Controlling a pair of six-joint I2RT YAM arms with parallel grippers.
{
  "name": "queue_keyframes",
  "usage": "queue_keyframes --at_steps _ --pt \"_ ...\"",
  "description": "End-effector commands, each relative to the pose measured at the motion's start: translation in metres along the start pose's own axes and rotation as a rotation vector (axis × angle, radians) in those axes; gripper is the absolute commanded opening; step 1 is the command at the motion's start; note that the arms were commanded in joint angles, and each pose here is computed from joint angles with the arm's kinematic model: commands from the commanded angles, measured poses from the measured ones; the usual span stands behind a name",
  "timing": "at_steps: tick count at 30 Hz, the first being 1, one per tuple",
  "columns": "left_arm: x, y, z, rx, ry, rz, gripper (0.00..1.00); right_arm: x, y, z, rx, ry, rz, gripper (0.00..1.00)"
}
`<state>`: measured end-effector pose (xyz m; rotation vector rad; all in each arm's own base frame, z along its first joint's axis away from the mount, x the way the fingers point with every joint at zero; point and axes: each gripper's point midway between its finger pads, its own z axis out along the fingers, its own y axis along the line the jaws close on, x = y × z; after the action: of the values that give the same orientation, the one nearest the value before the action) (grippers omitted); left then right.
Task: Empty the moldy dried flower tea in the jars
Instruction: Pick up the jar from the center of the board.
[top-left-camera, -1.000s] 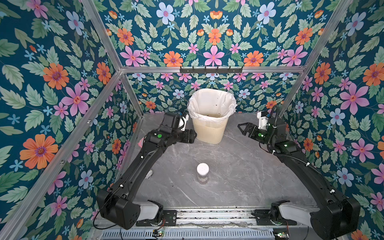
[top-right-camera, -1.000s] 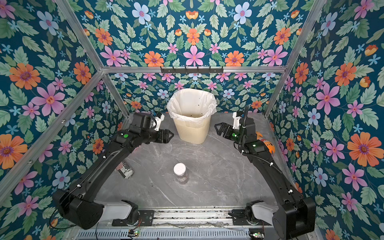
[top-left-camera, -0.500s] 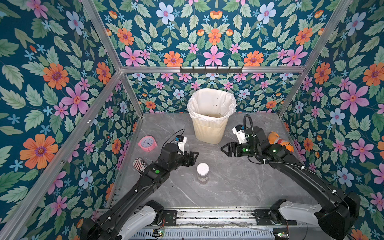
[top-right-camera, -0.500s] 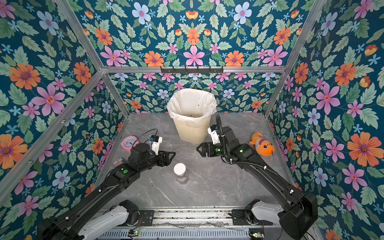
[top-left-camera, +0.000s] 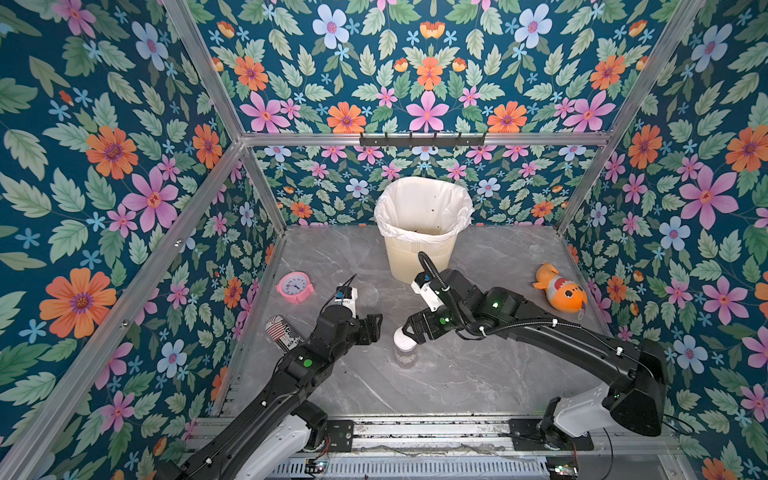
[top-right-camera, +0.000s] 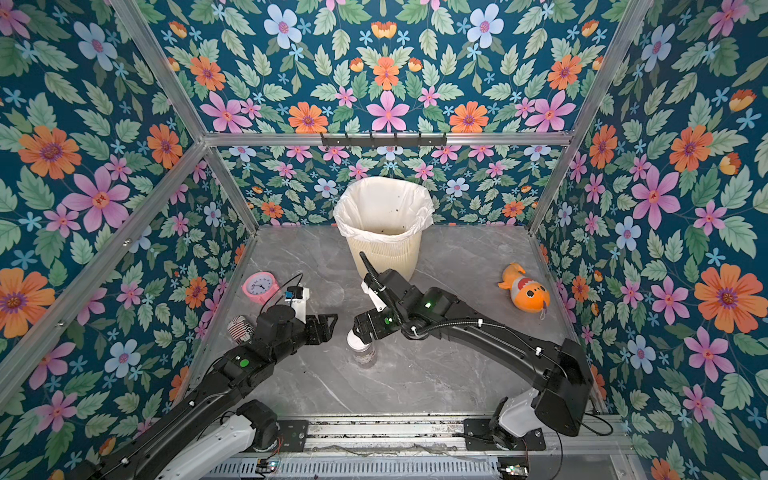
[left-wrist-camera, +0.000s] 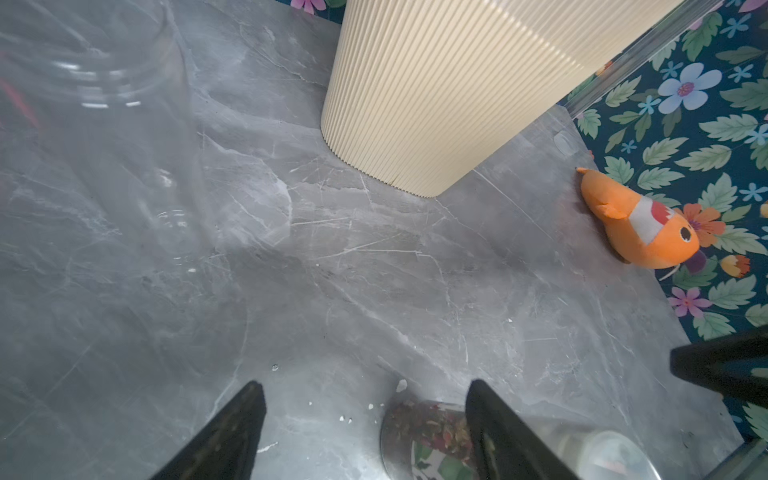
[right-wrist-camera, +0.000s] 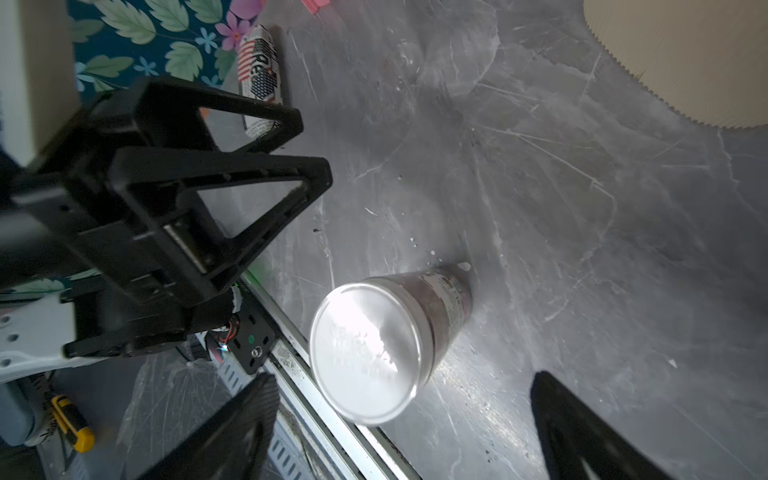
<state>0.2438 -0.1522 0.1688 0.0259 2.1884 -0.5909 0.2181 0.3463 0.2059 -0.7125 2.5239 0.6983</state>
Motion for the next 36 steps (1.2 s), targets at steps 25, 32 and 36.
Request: queue_keyframes --at_steps 25,32,36 --pt "0.011 0.012 0.001 -0.024 -0.013 -0.020 0.81 0.033 0.000 0.062 0.190 0.236 -0.091 0.65" --pt "0.003 -0.009 0.002 0.067 -0.008 0.040 0.88 0.022 -0.005 0.040 0.147 0.181 -0.057 0.62" --pt "-0.003 -0.024 0.000 0.145 -0.033 0.107 0.90 0.009 -0.008 0.013 0.049 0.104 0.010 0.60"
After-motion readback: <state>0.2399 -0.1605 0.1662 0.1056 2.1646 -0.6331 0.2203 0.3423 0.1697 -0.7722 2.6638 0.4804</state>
